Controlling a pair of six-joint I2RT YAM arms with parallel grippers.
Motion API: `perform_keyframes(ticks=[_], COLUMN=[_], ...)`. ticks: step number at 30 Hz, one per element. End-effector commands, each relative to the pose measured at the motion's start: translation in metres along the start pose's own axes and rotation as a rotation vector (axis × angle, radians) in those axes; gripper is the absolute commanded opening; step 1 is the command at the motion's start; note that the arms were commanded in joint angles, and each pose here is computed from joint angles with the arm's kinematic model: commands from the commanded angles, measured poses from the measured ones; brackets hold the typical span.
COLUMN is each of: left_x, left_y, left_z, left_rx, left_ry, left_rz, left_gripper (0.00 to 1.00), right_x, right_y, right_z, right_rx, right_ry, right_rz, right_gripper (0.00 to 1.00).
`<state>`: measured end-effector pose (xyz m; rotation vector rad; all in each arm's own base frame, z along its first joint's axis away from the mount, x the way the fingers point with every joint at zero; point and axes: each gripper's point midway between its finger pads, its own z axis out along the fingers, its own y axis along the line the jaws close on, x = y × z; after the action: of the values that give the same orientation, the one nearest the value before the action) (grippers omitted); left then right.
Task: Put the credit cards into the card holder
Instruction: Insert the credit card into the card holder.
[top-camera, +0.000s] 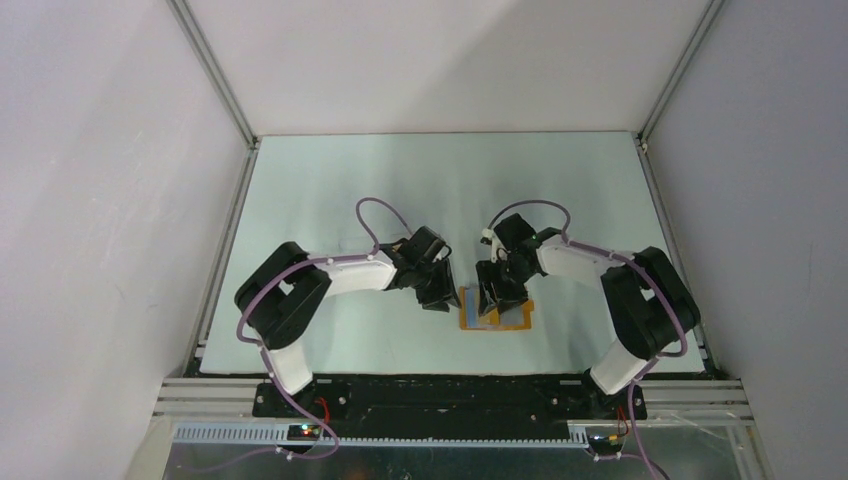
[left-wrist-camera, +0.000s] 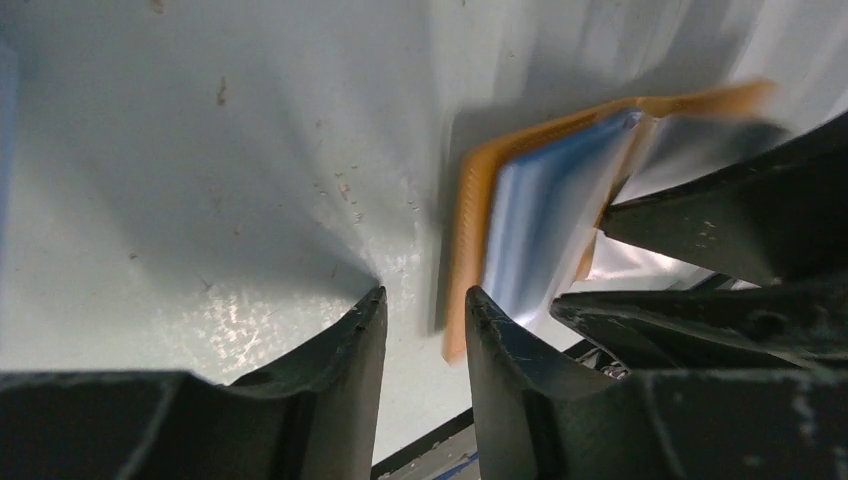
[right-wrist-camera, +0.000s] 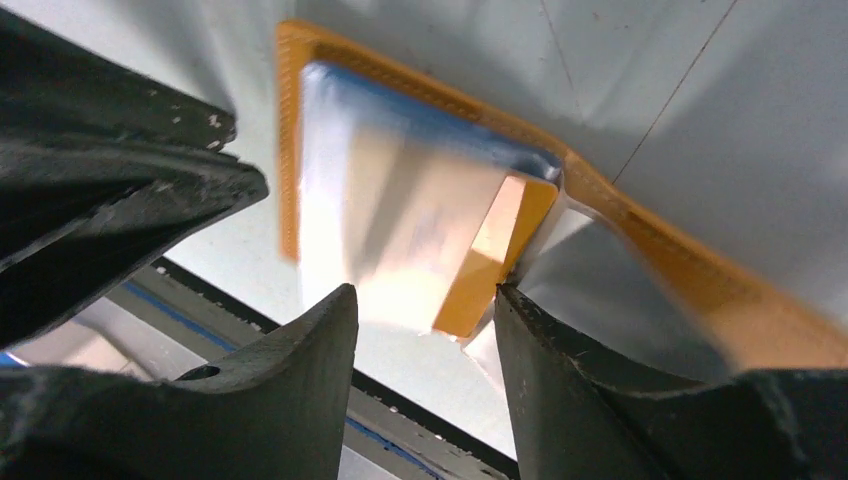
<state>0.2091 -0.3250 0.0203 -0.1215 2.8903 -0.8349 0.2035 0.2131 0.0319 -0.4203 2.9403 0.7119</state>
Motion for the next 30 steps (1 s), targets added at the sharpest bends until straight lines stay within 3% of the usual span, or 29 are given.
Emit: perform_keyframes(ticks=[1,5,10,12,17,22,27,30], left_x=[-0.002,0.001,0.001,0.001,0.003,0.003,0.002,0.000], left_y=[-0.005,-0.008,-0.009,-0.009,-0.004,0.005,0.022,0.026], left_z=[0.008,0.012,0.013,0.012,0.010,0.007,0.000,-0.009], left_rx=[-0.001,-0.001,-0.002,-0.001,-0.013,-0.035,-0.086,-0.105], left_ry=[-0.004,0.007,0.008,0.005,0.000,-0.013,-0.030,-0.050], left_rz=[0.003,0.008,0.010,0.013,0.013,0.004,-0.023,-0.017], left_gripper=[0.41,0.41,0.38,0.36,0.28,0.24,0.15,0.20], right_x=[-0.005,-0.003,-0.006,-0.008,-0.014,-0.019,-0.024,-0.021], right_y=[-0.009,-0.011,0.006,0.015,0.038,0.052,0.056,0.047], right_z=[0.008,0.010,0.018,0.019,0.016,0.007,-0.009,-0.016], right_rx=[0.074,0.103,0.005,-0.045,-0.159,-0.229,-0.234,-0.178], right_ry=[0.004,0.010,0.015,0.014,0.005,-0.017,-0.060,-0.075], right_rz=[-0.018,-0.026,-0.026,-0.024,-0.016,-0.017,-0.020,-0.026], right_gripper=[0.56,0.57,0.56,0.53,0.29,0.18,0.26,0.37])
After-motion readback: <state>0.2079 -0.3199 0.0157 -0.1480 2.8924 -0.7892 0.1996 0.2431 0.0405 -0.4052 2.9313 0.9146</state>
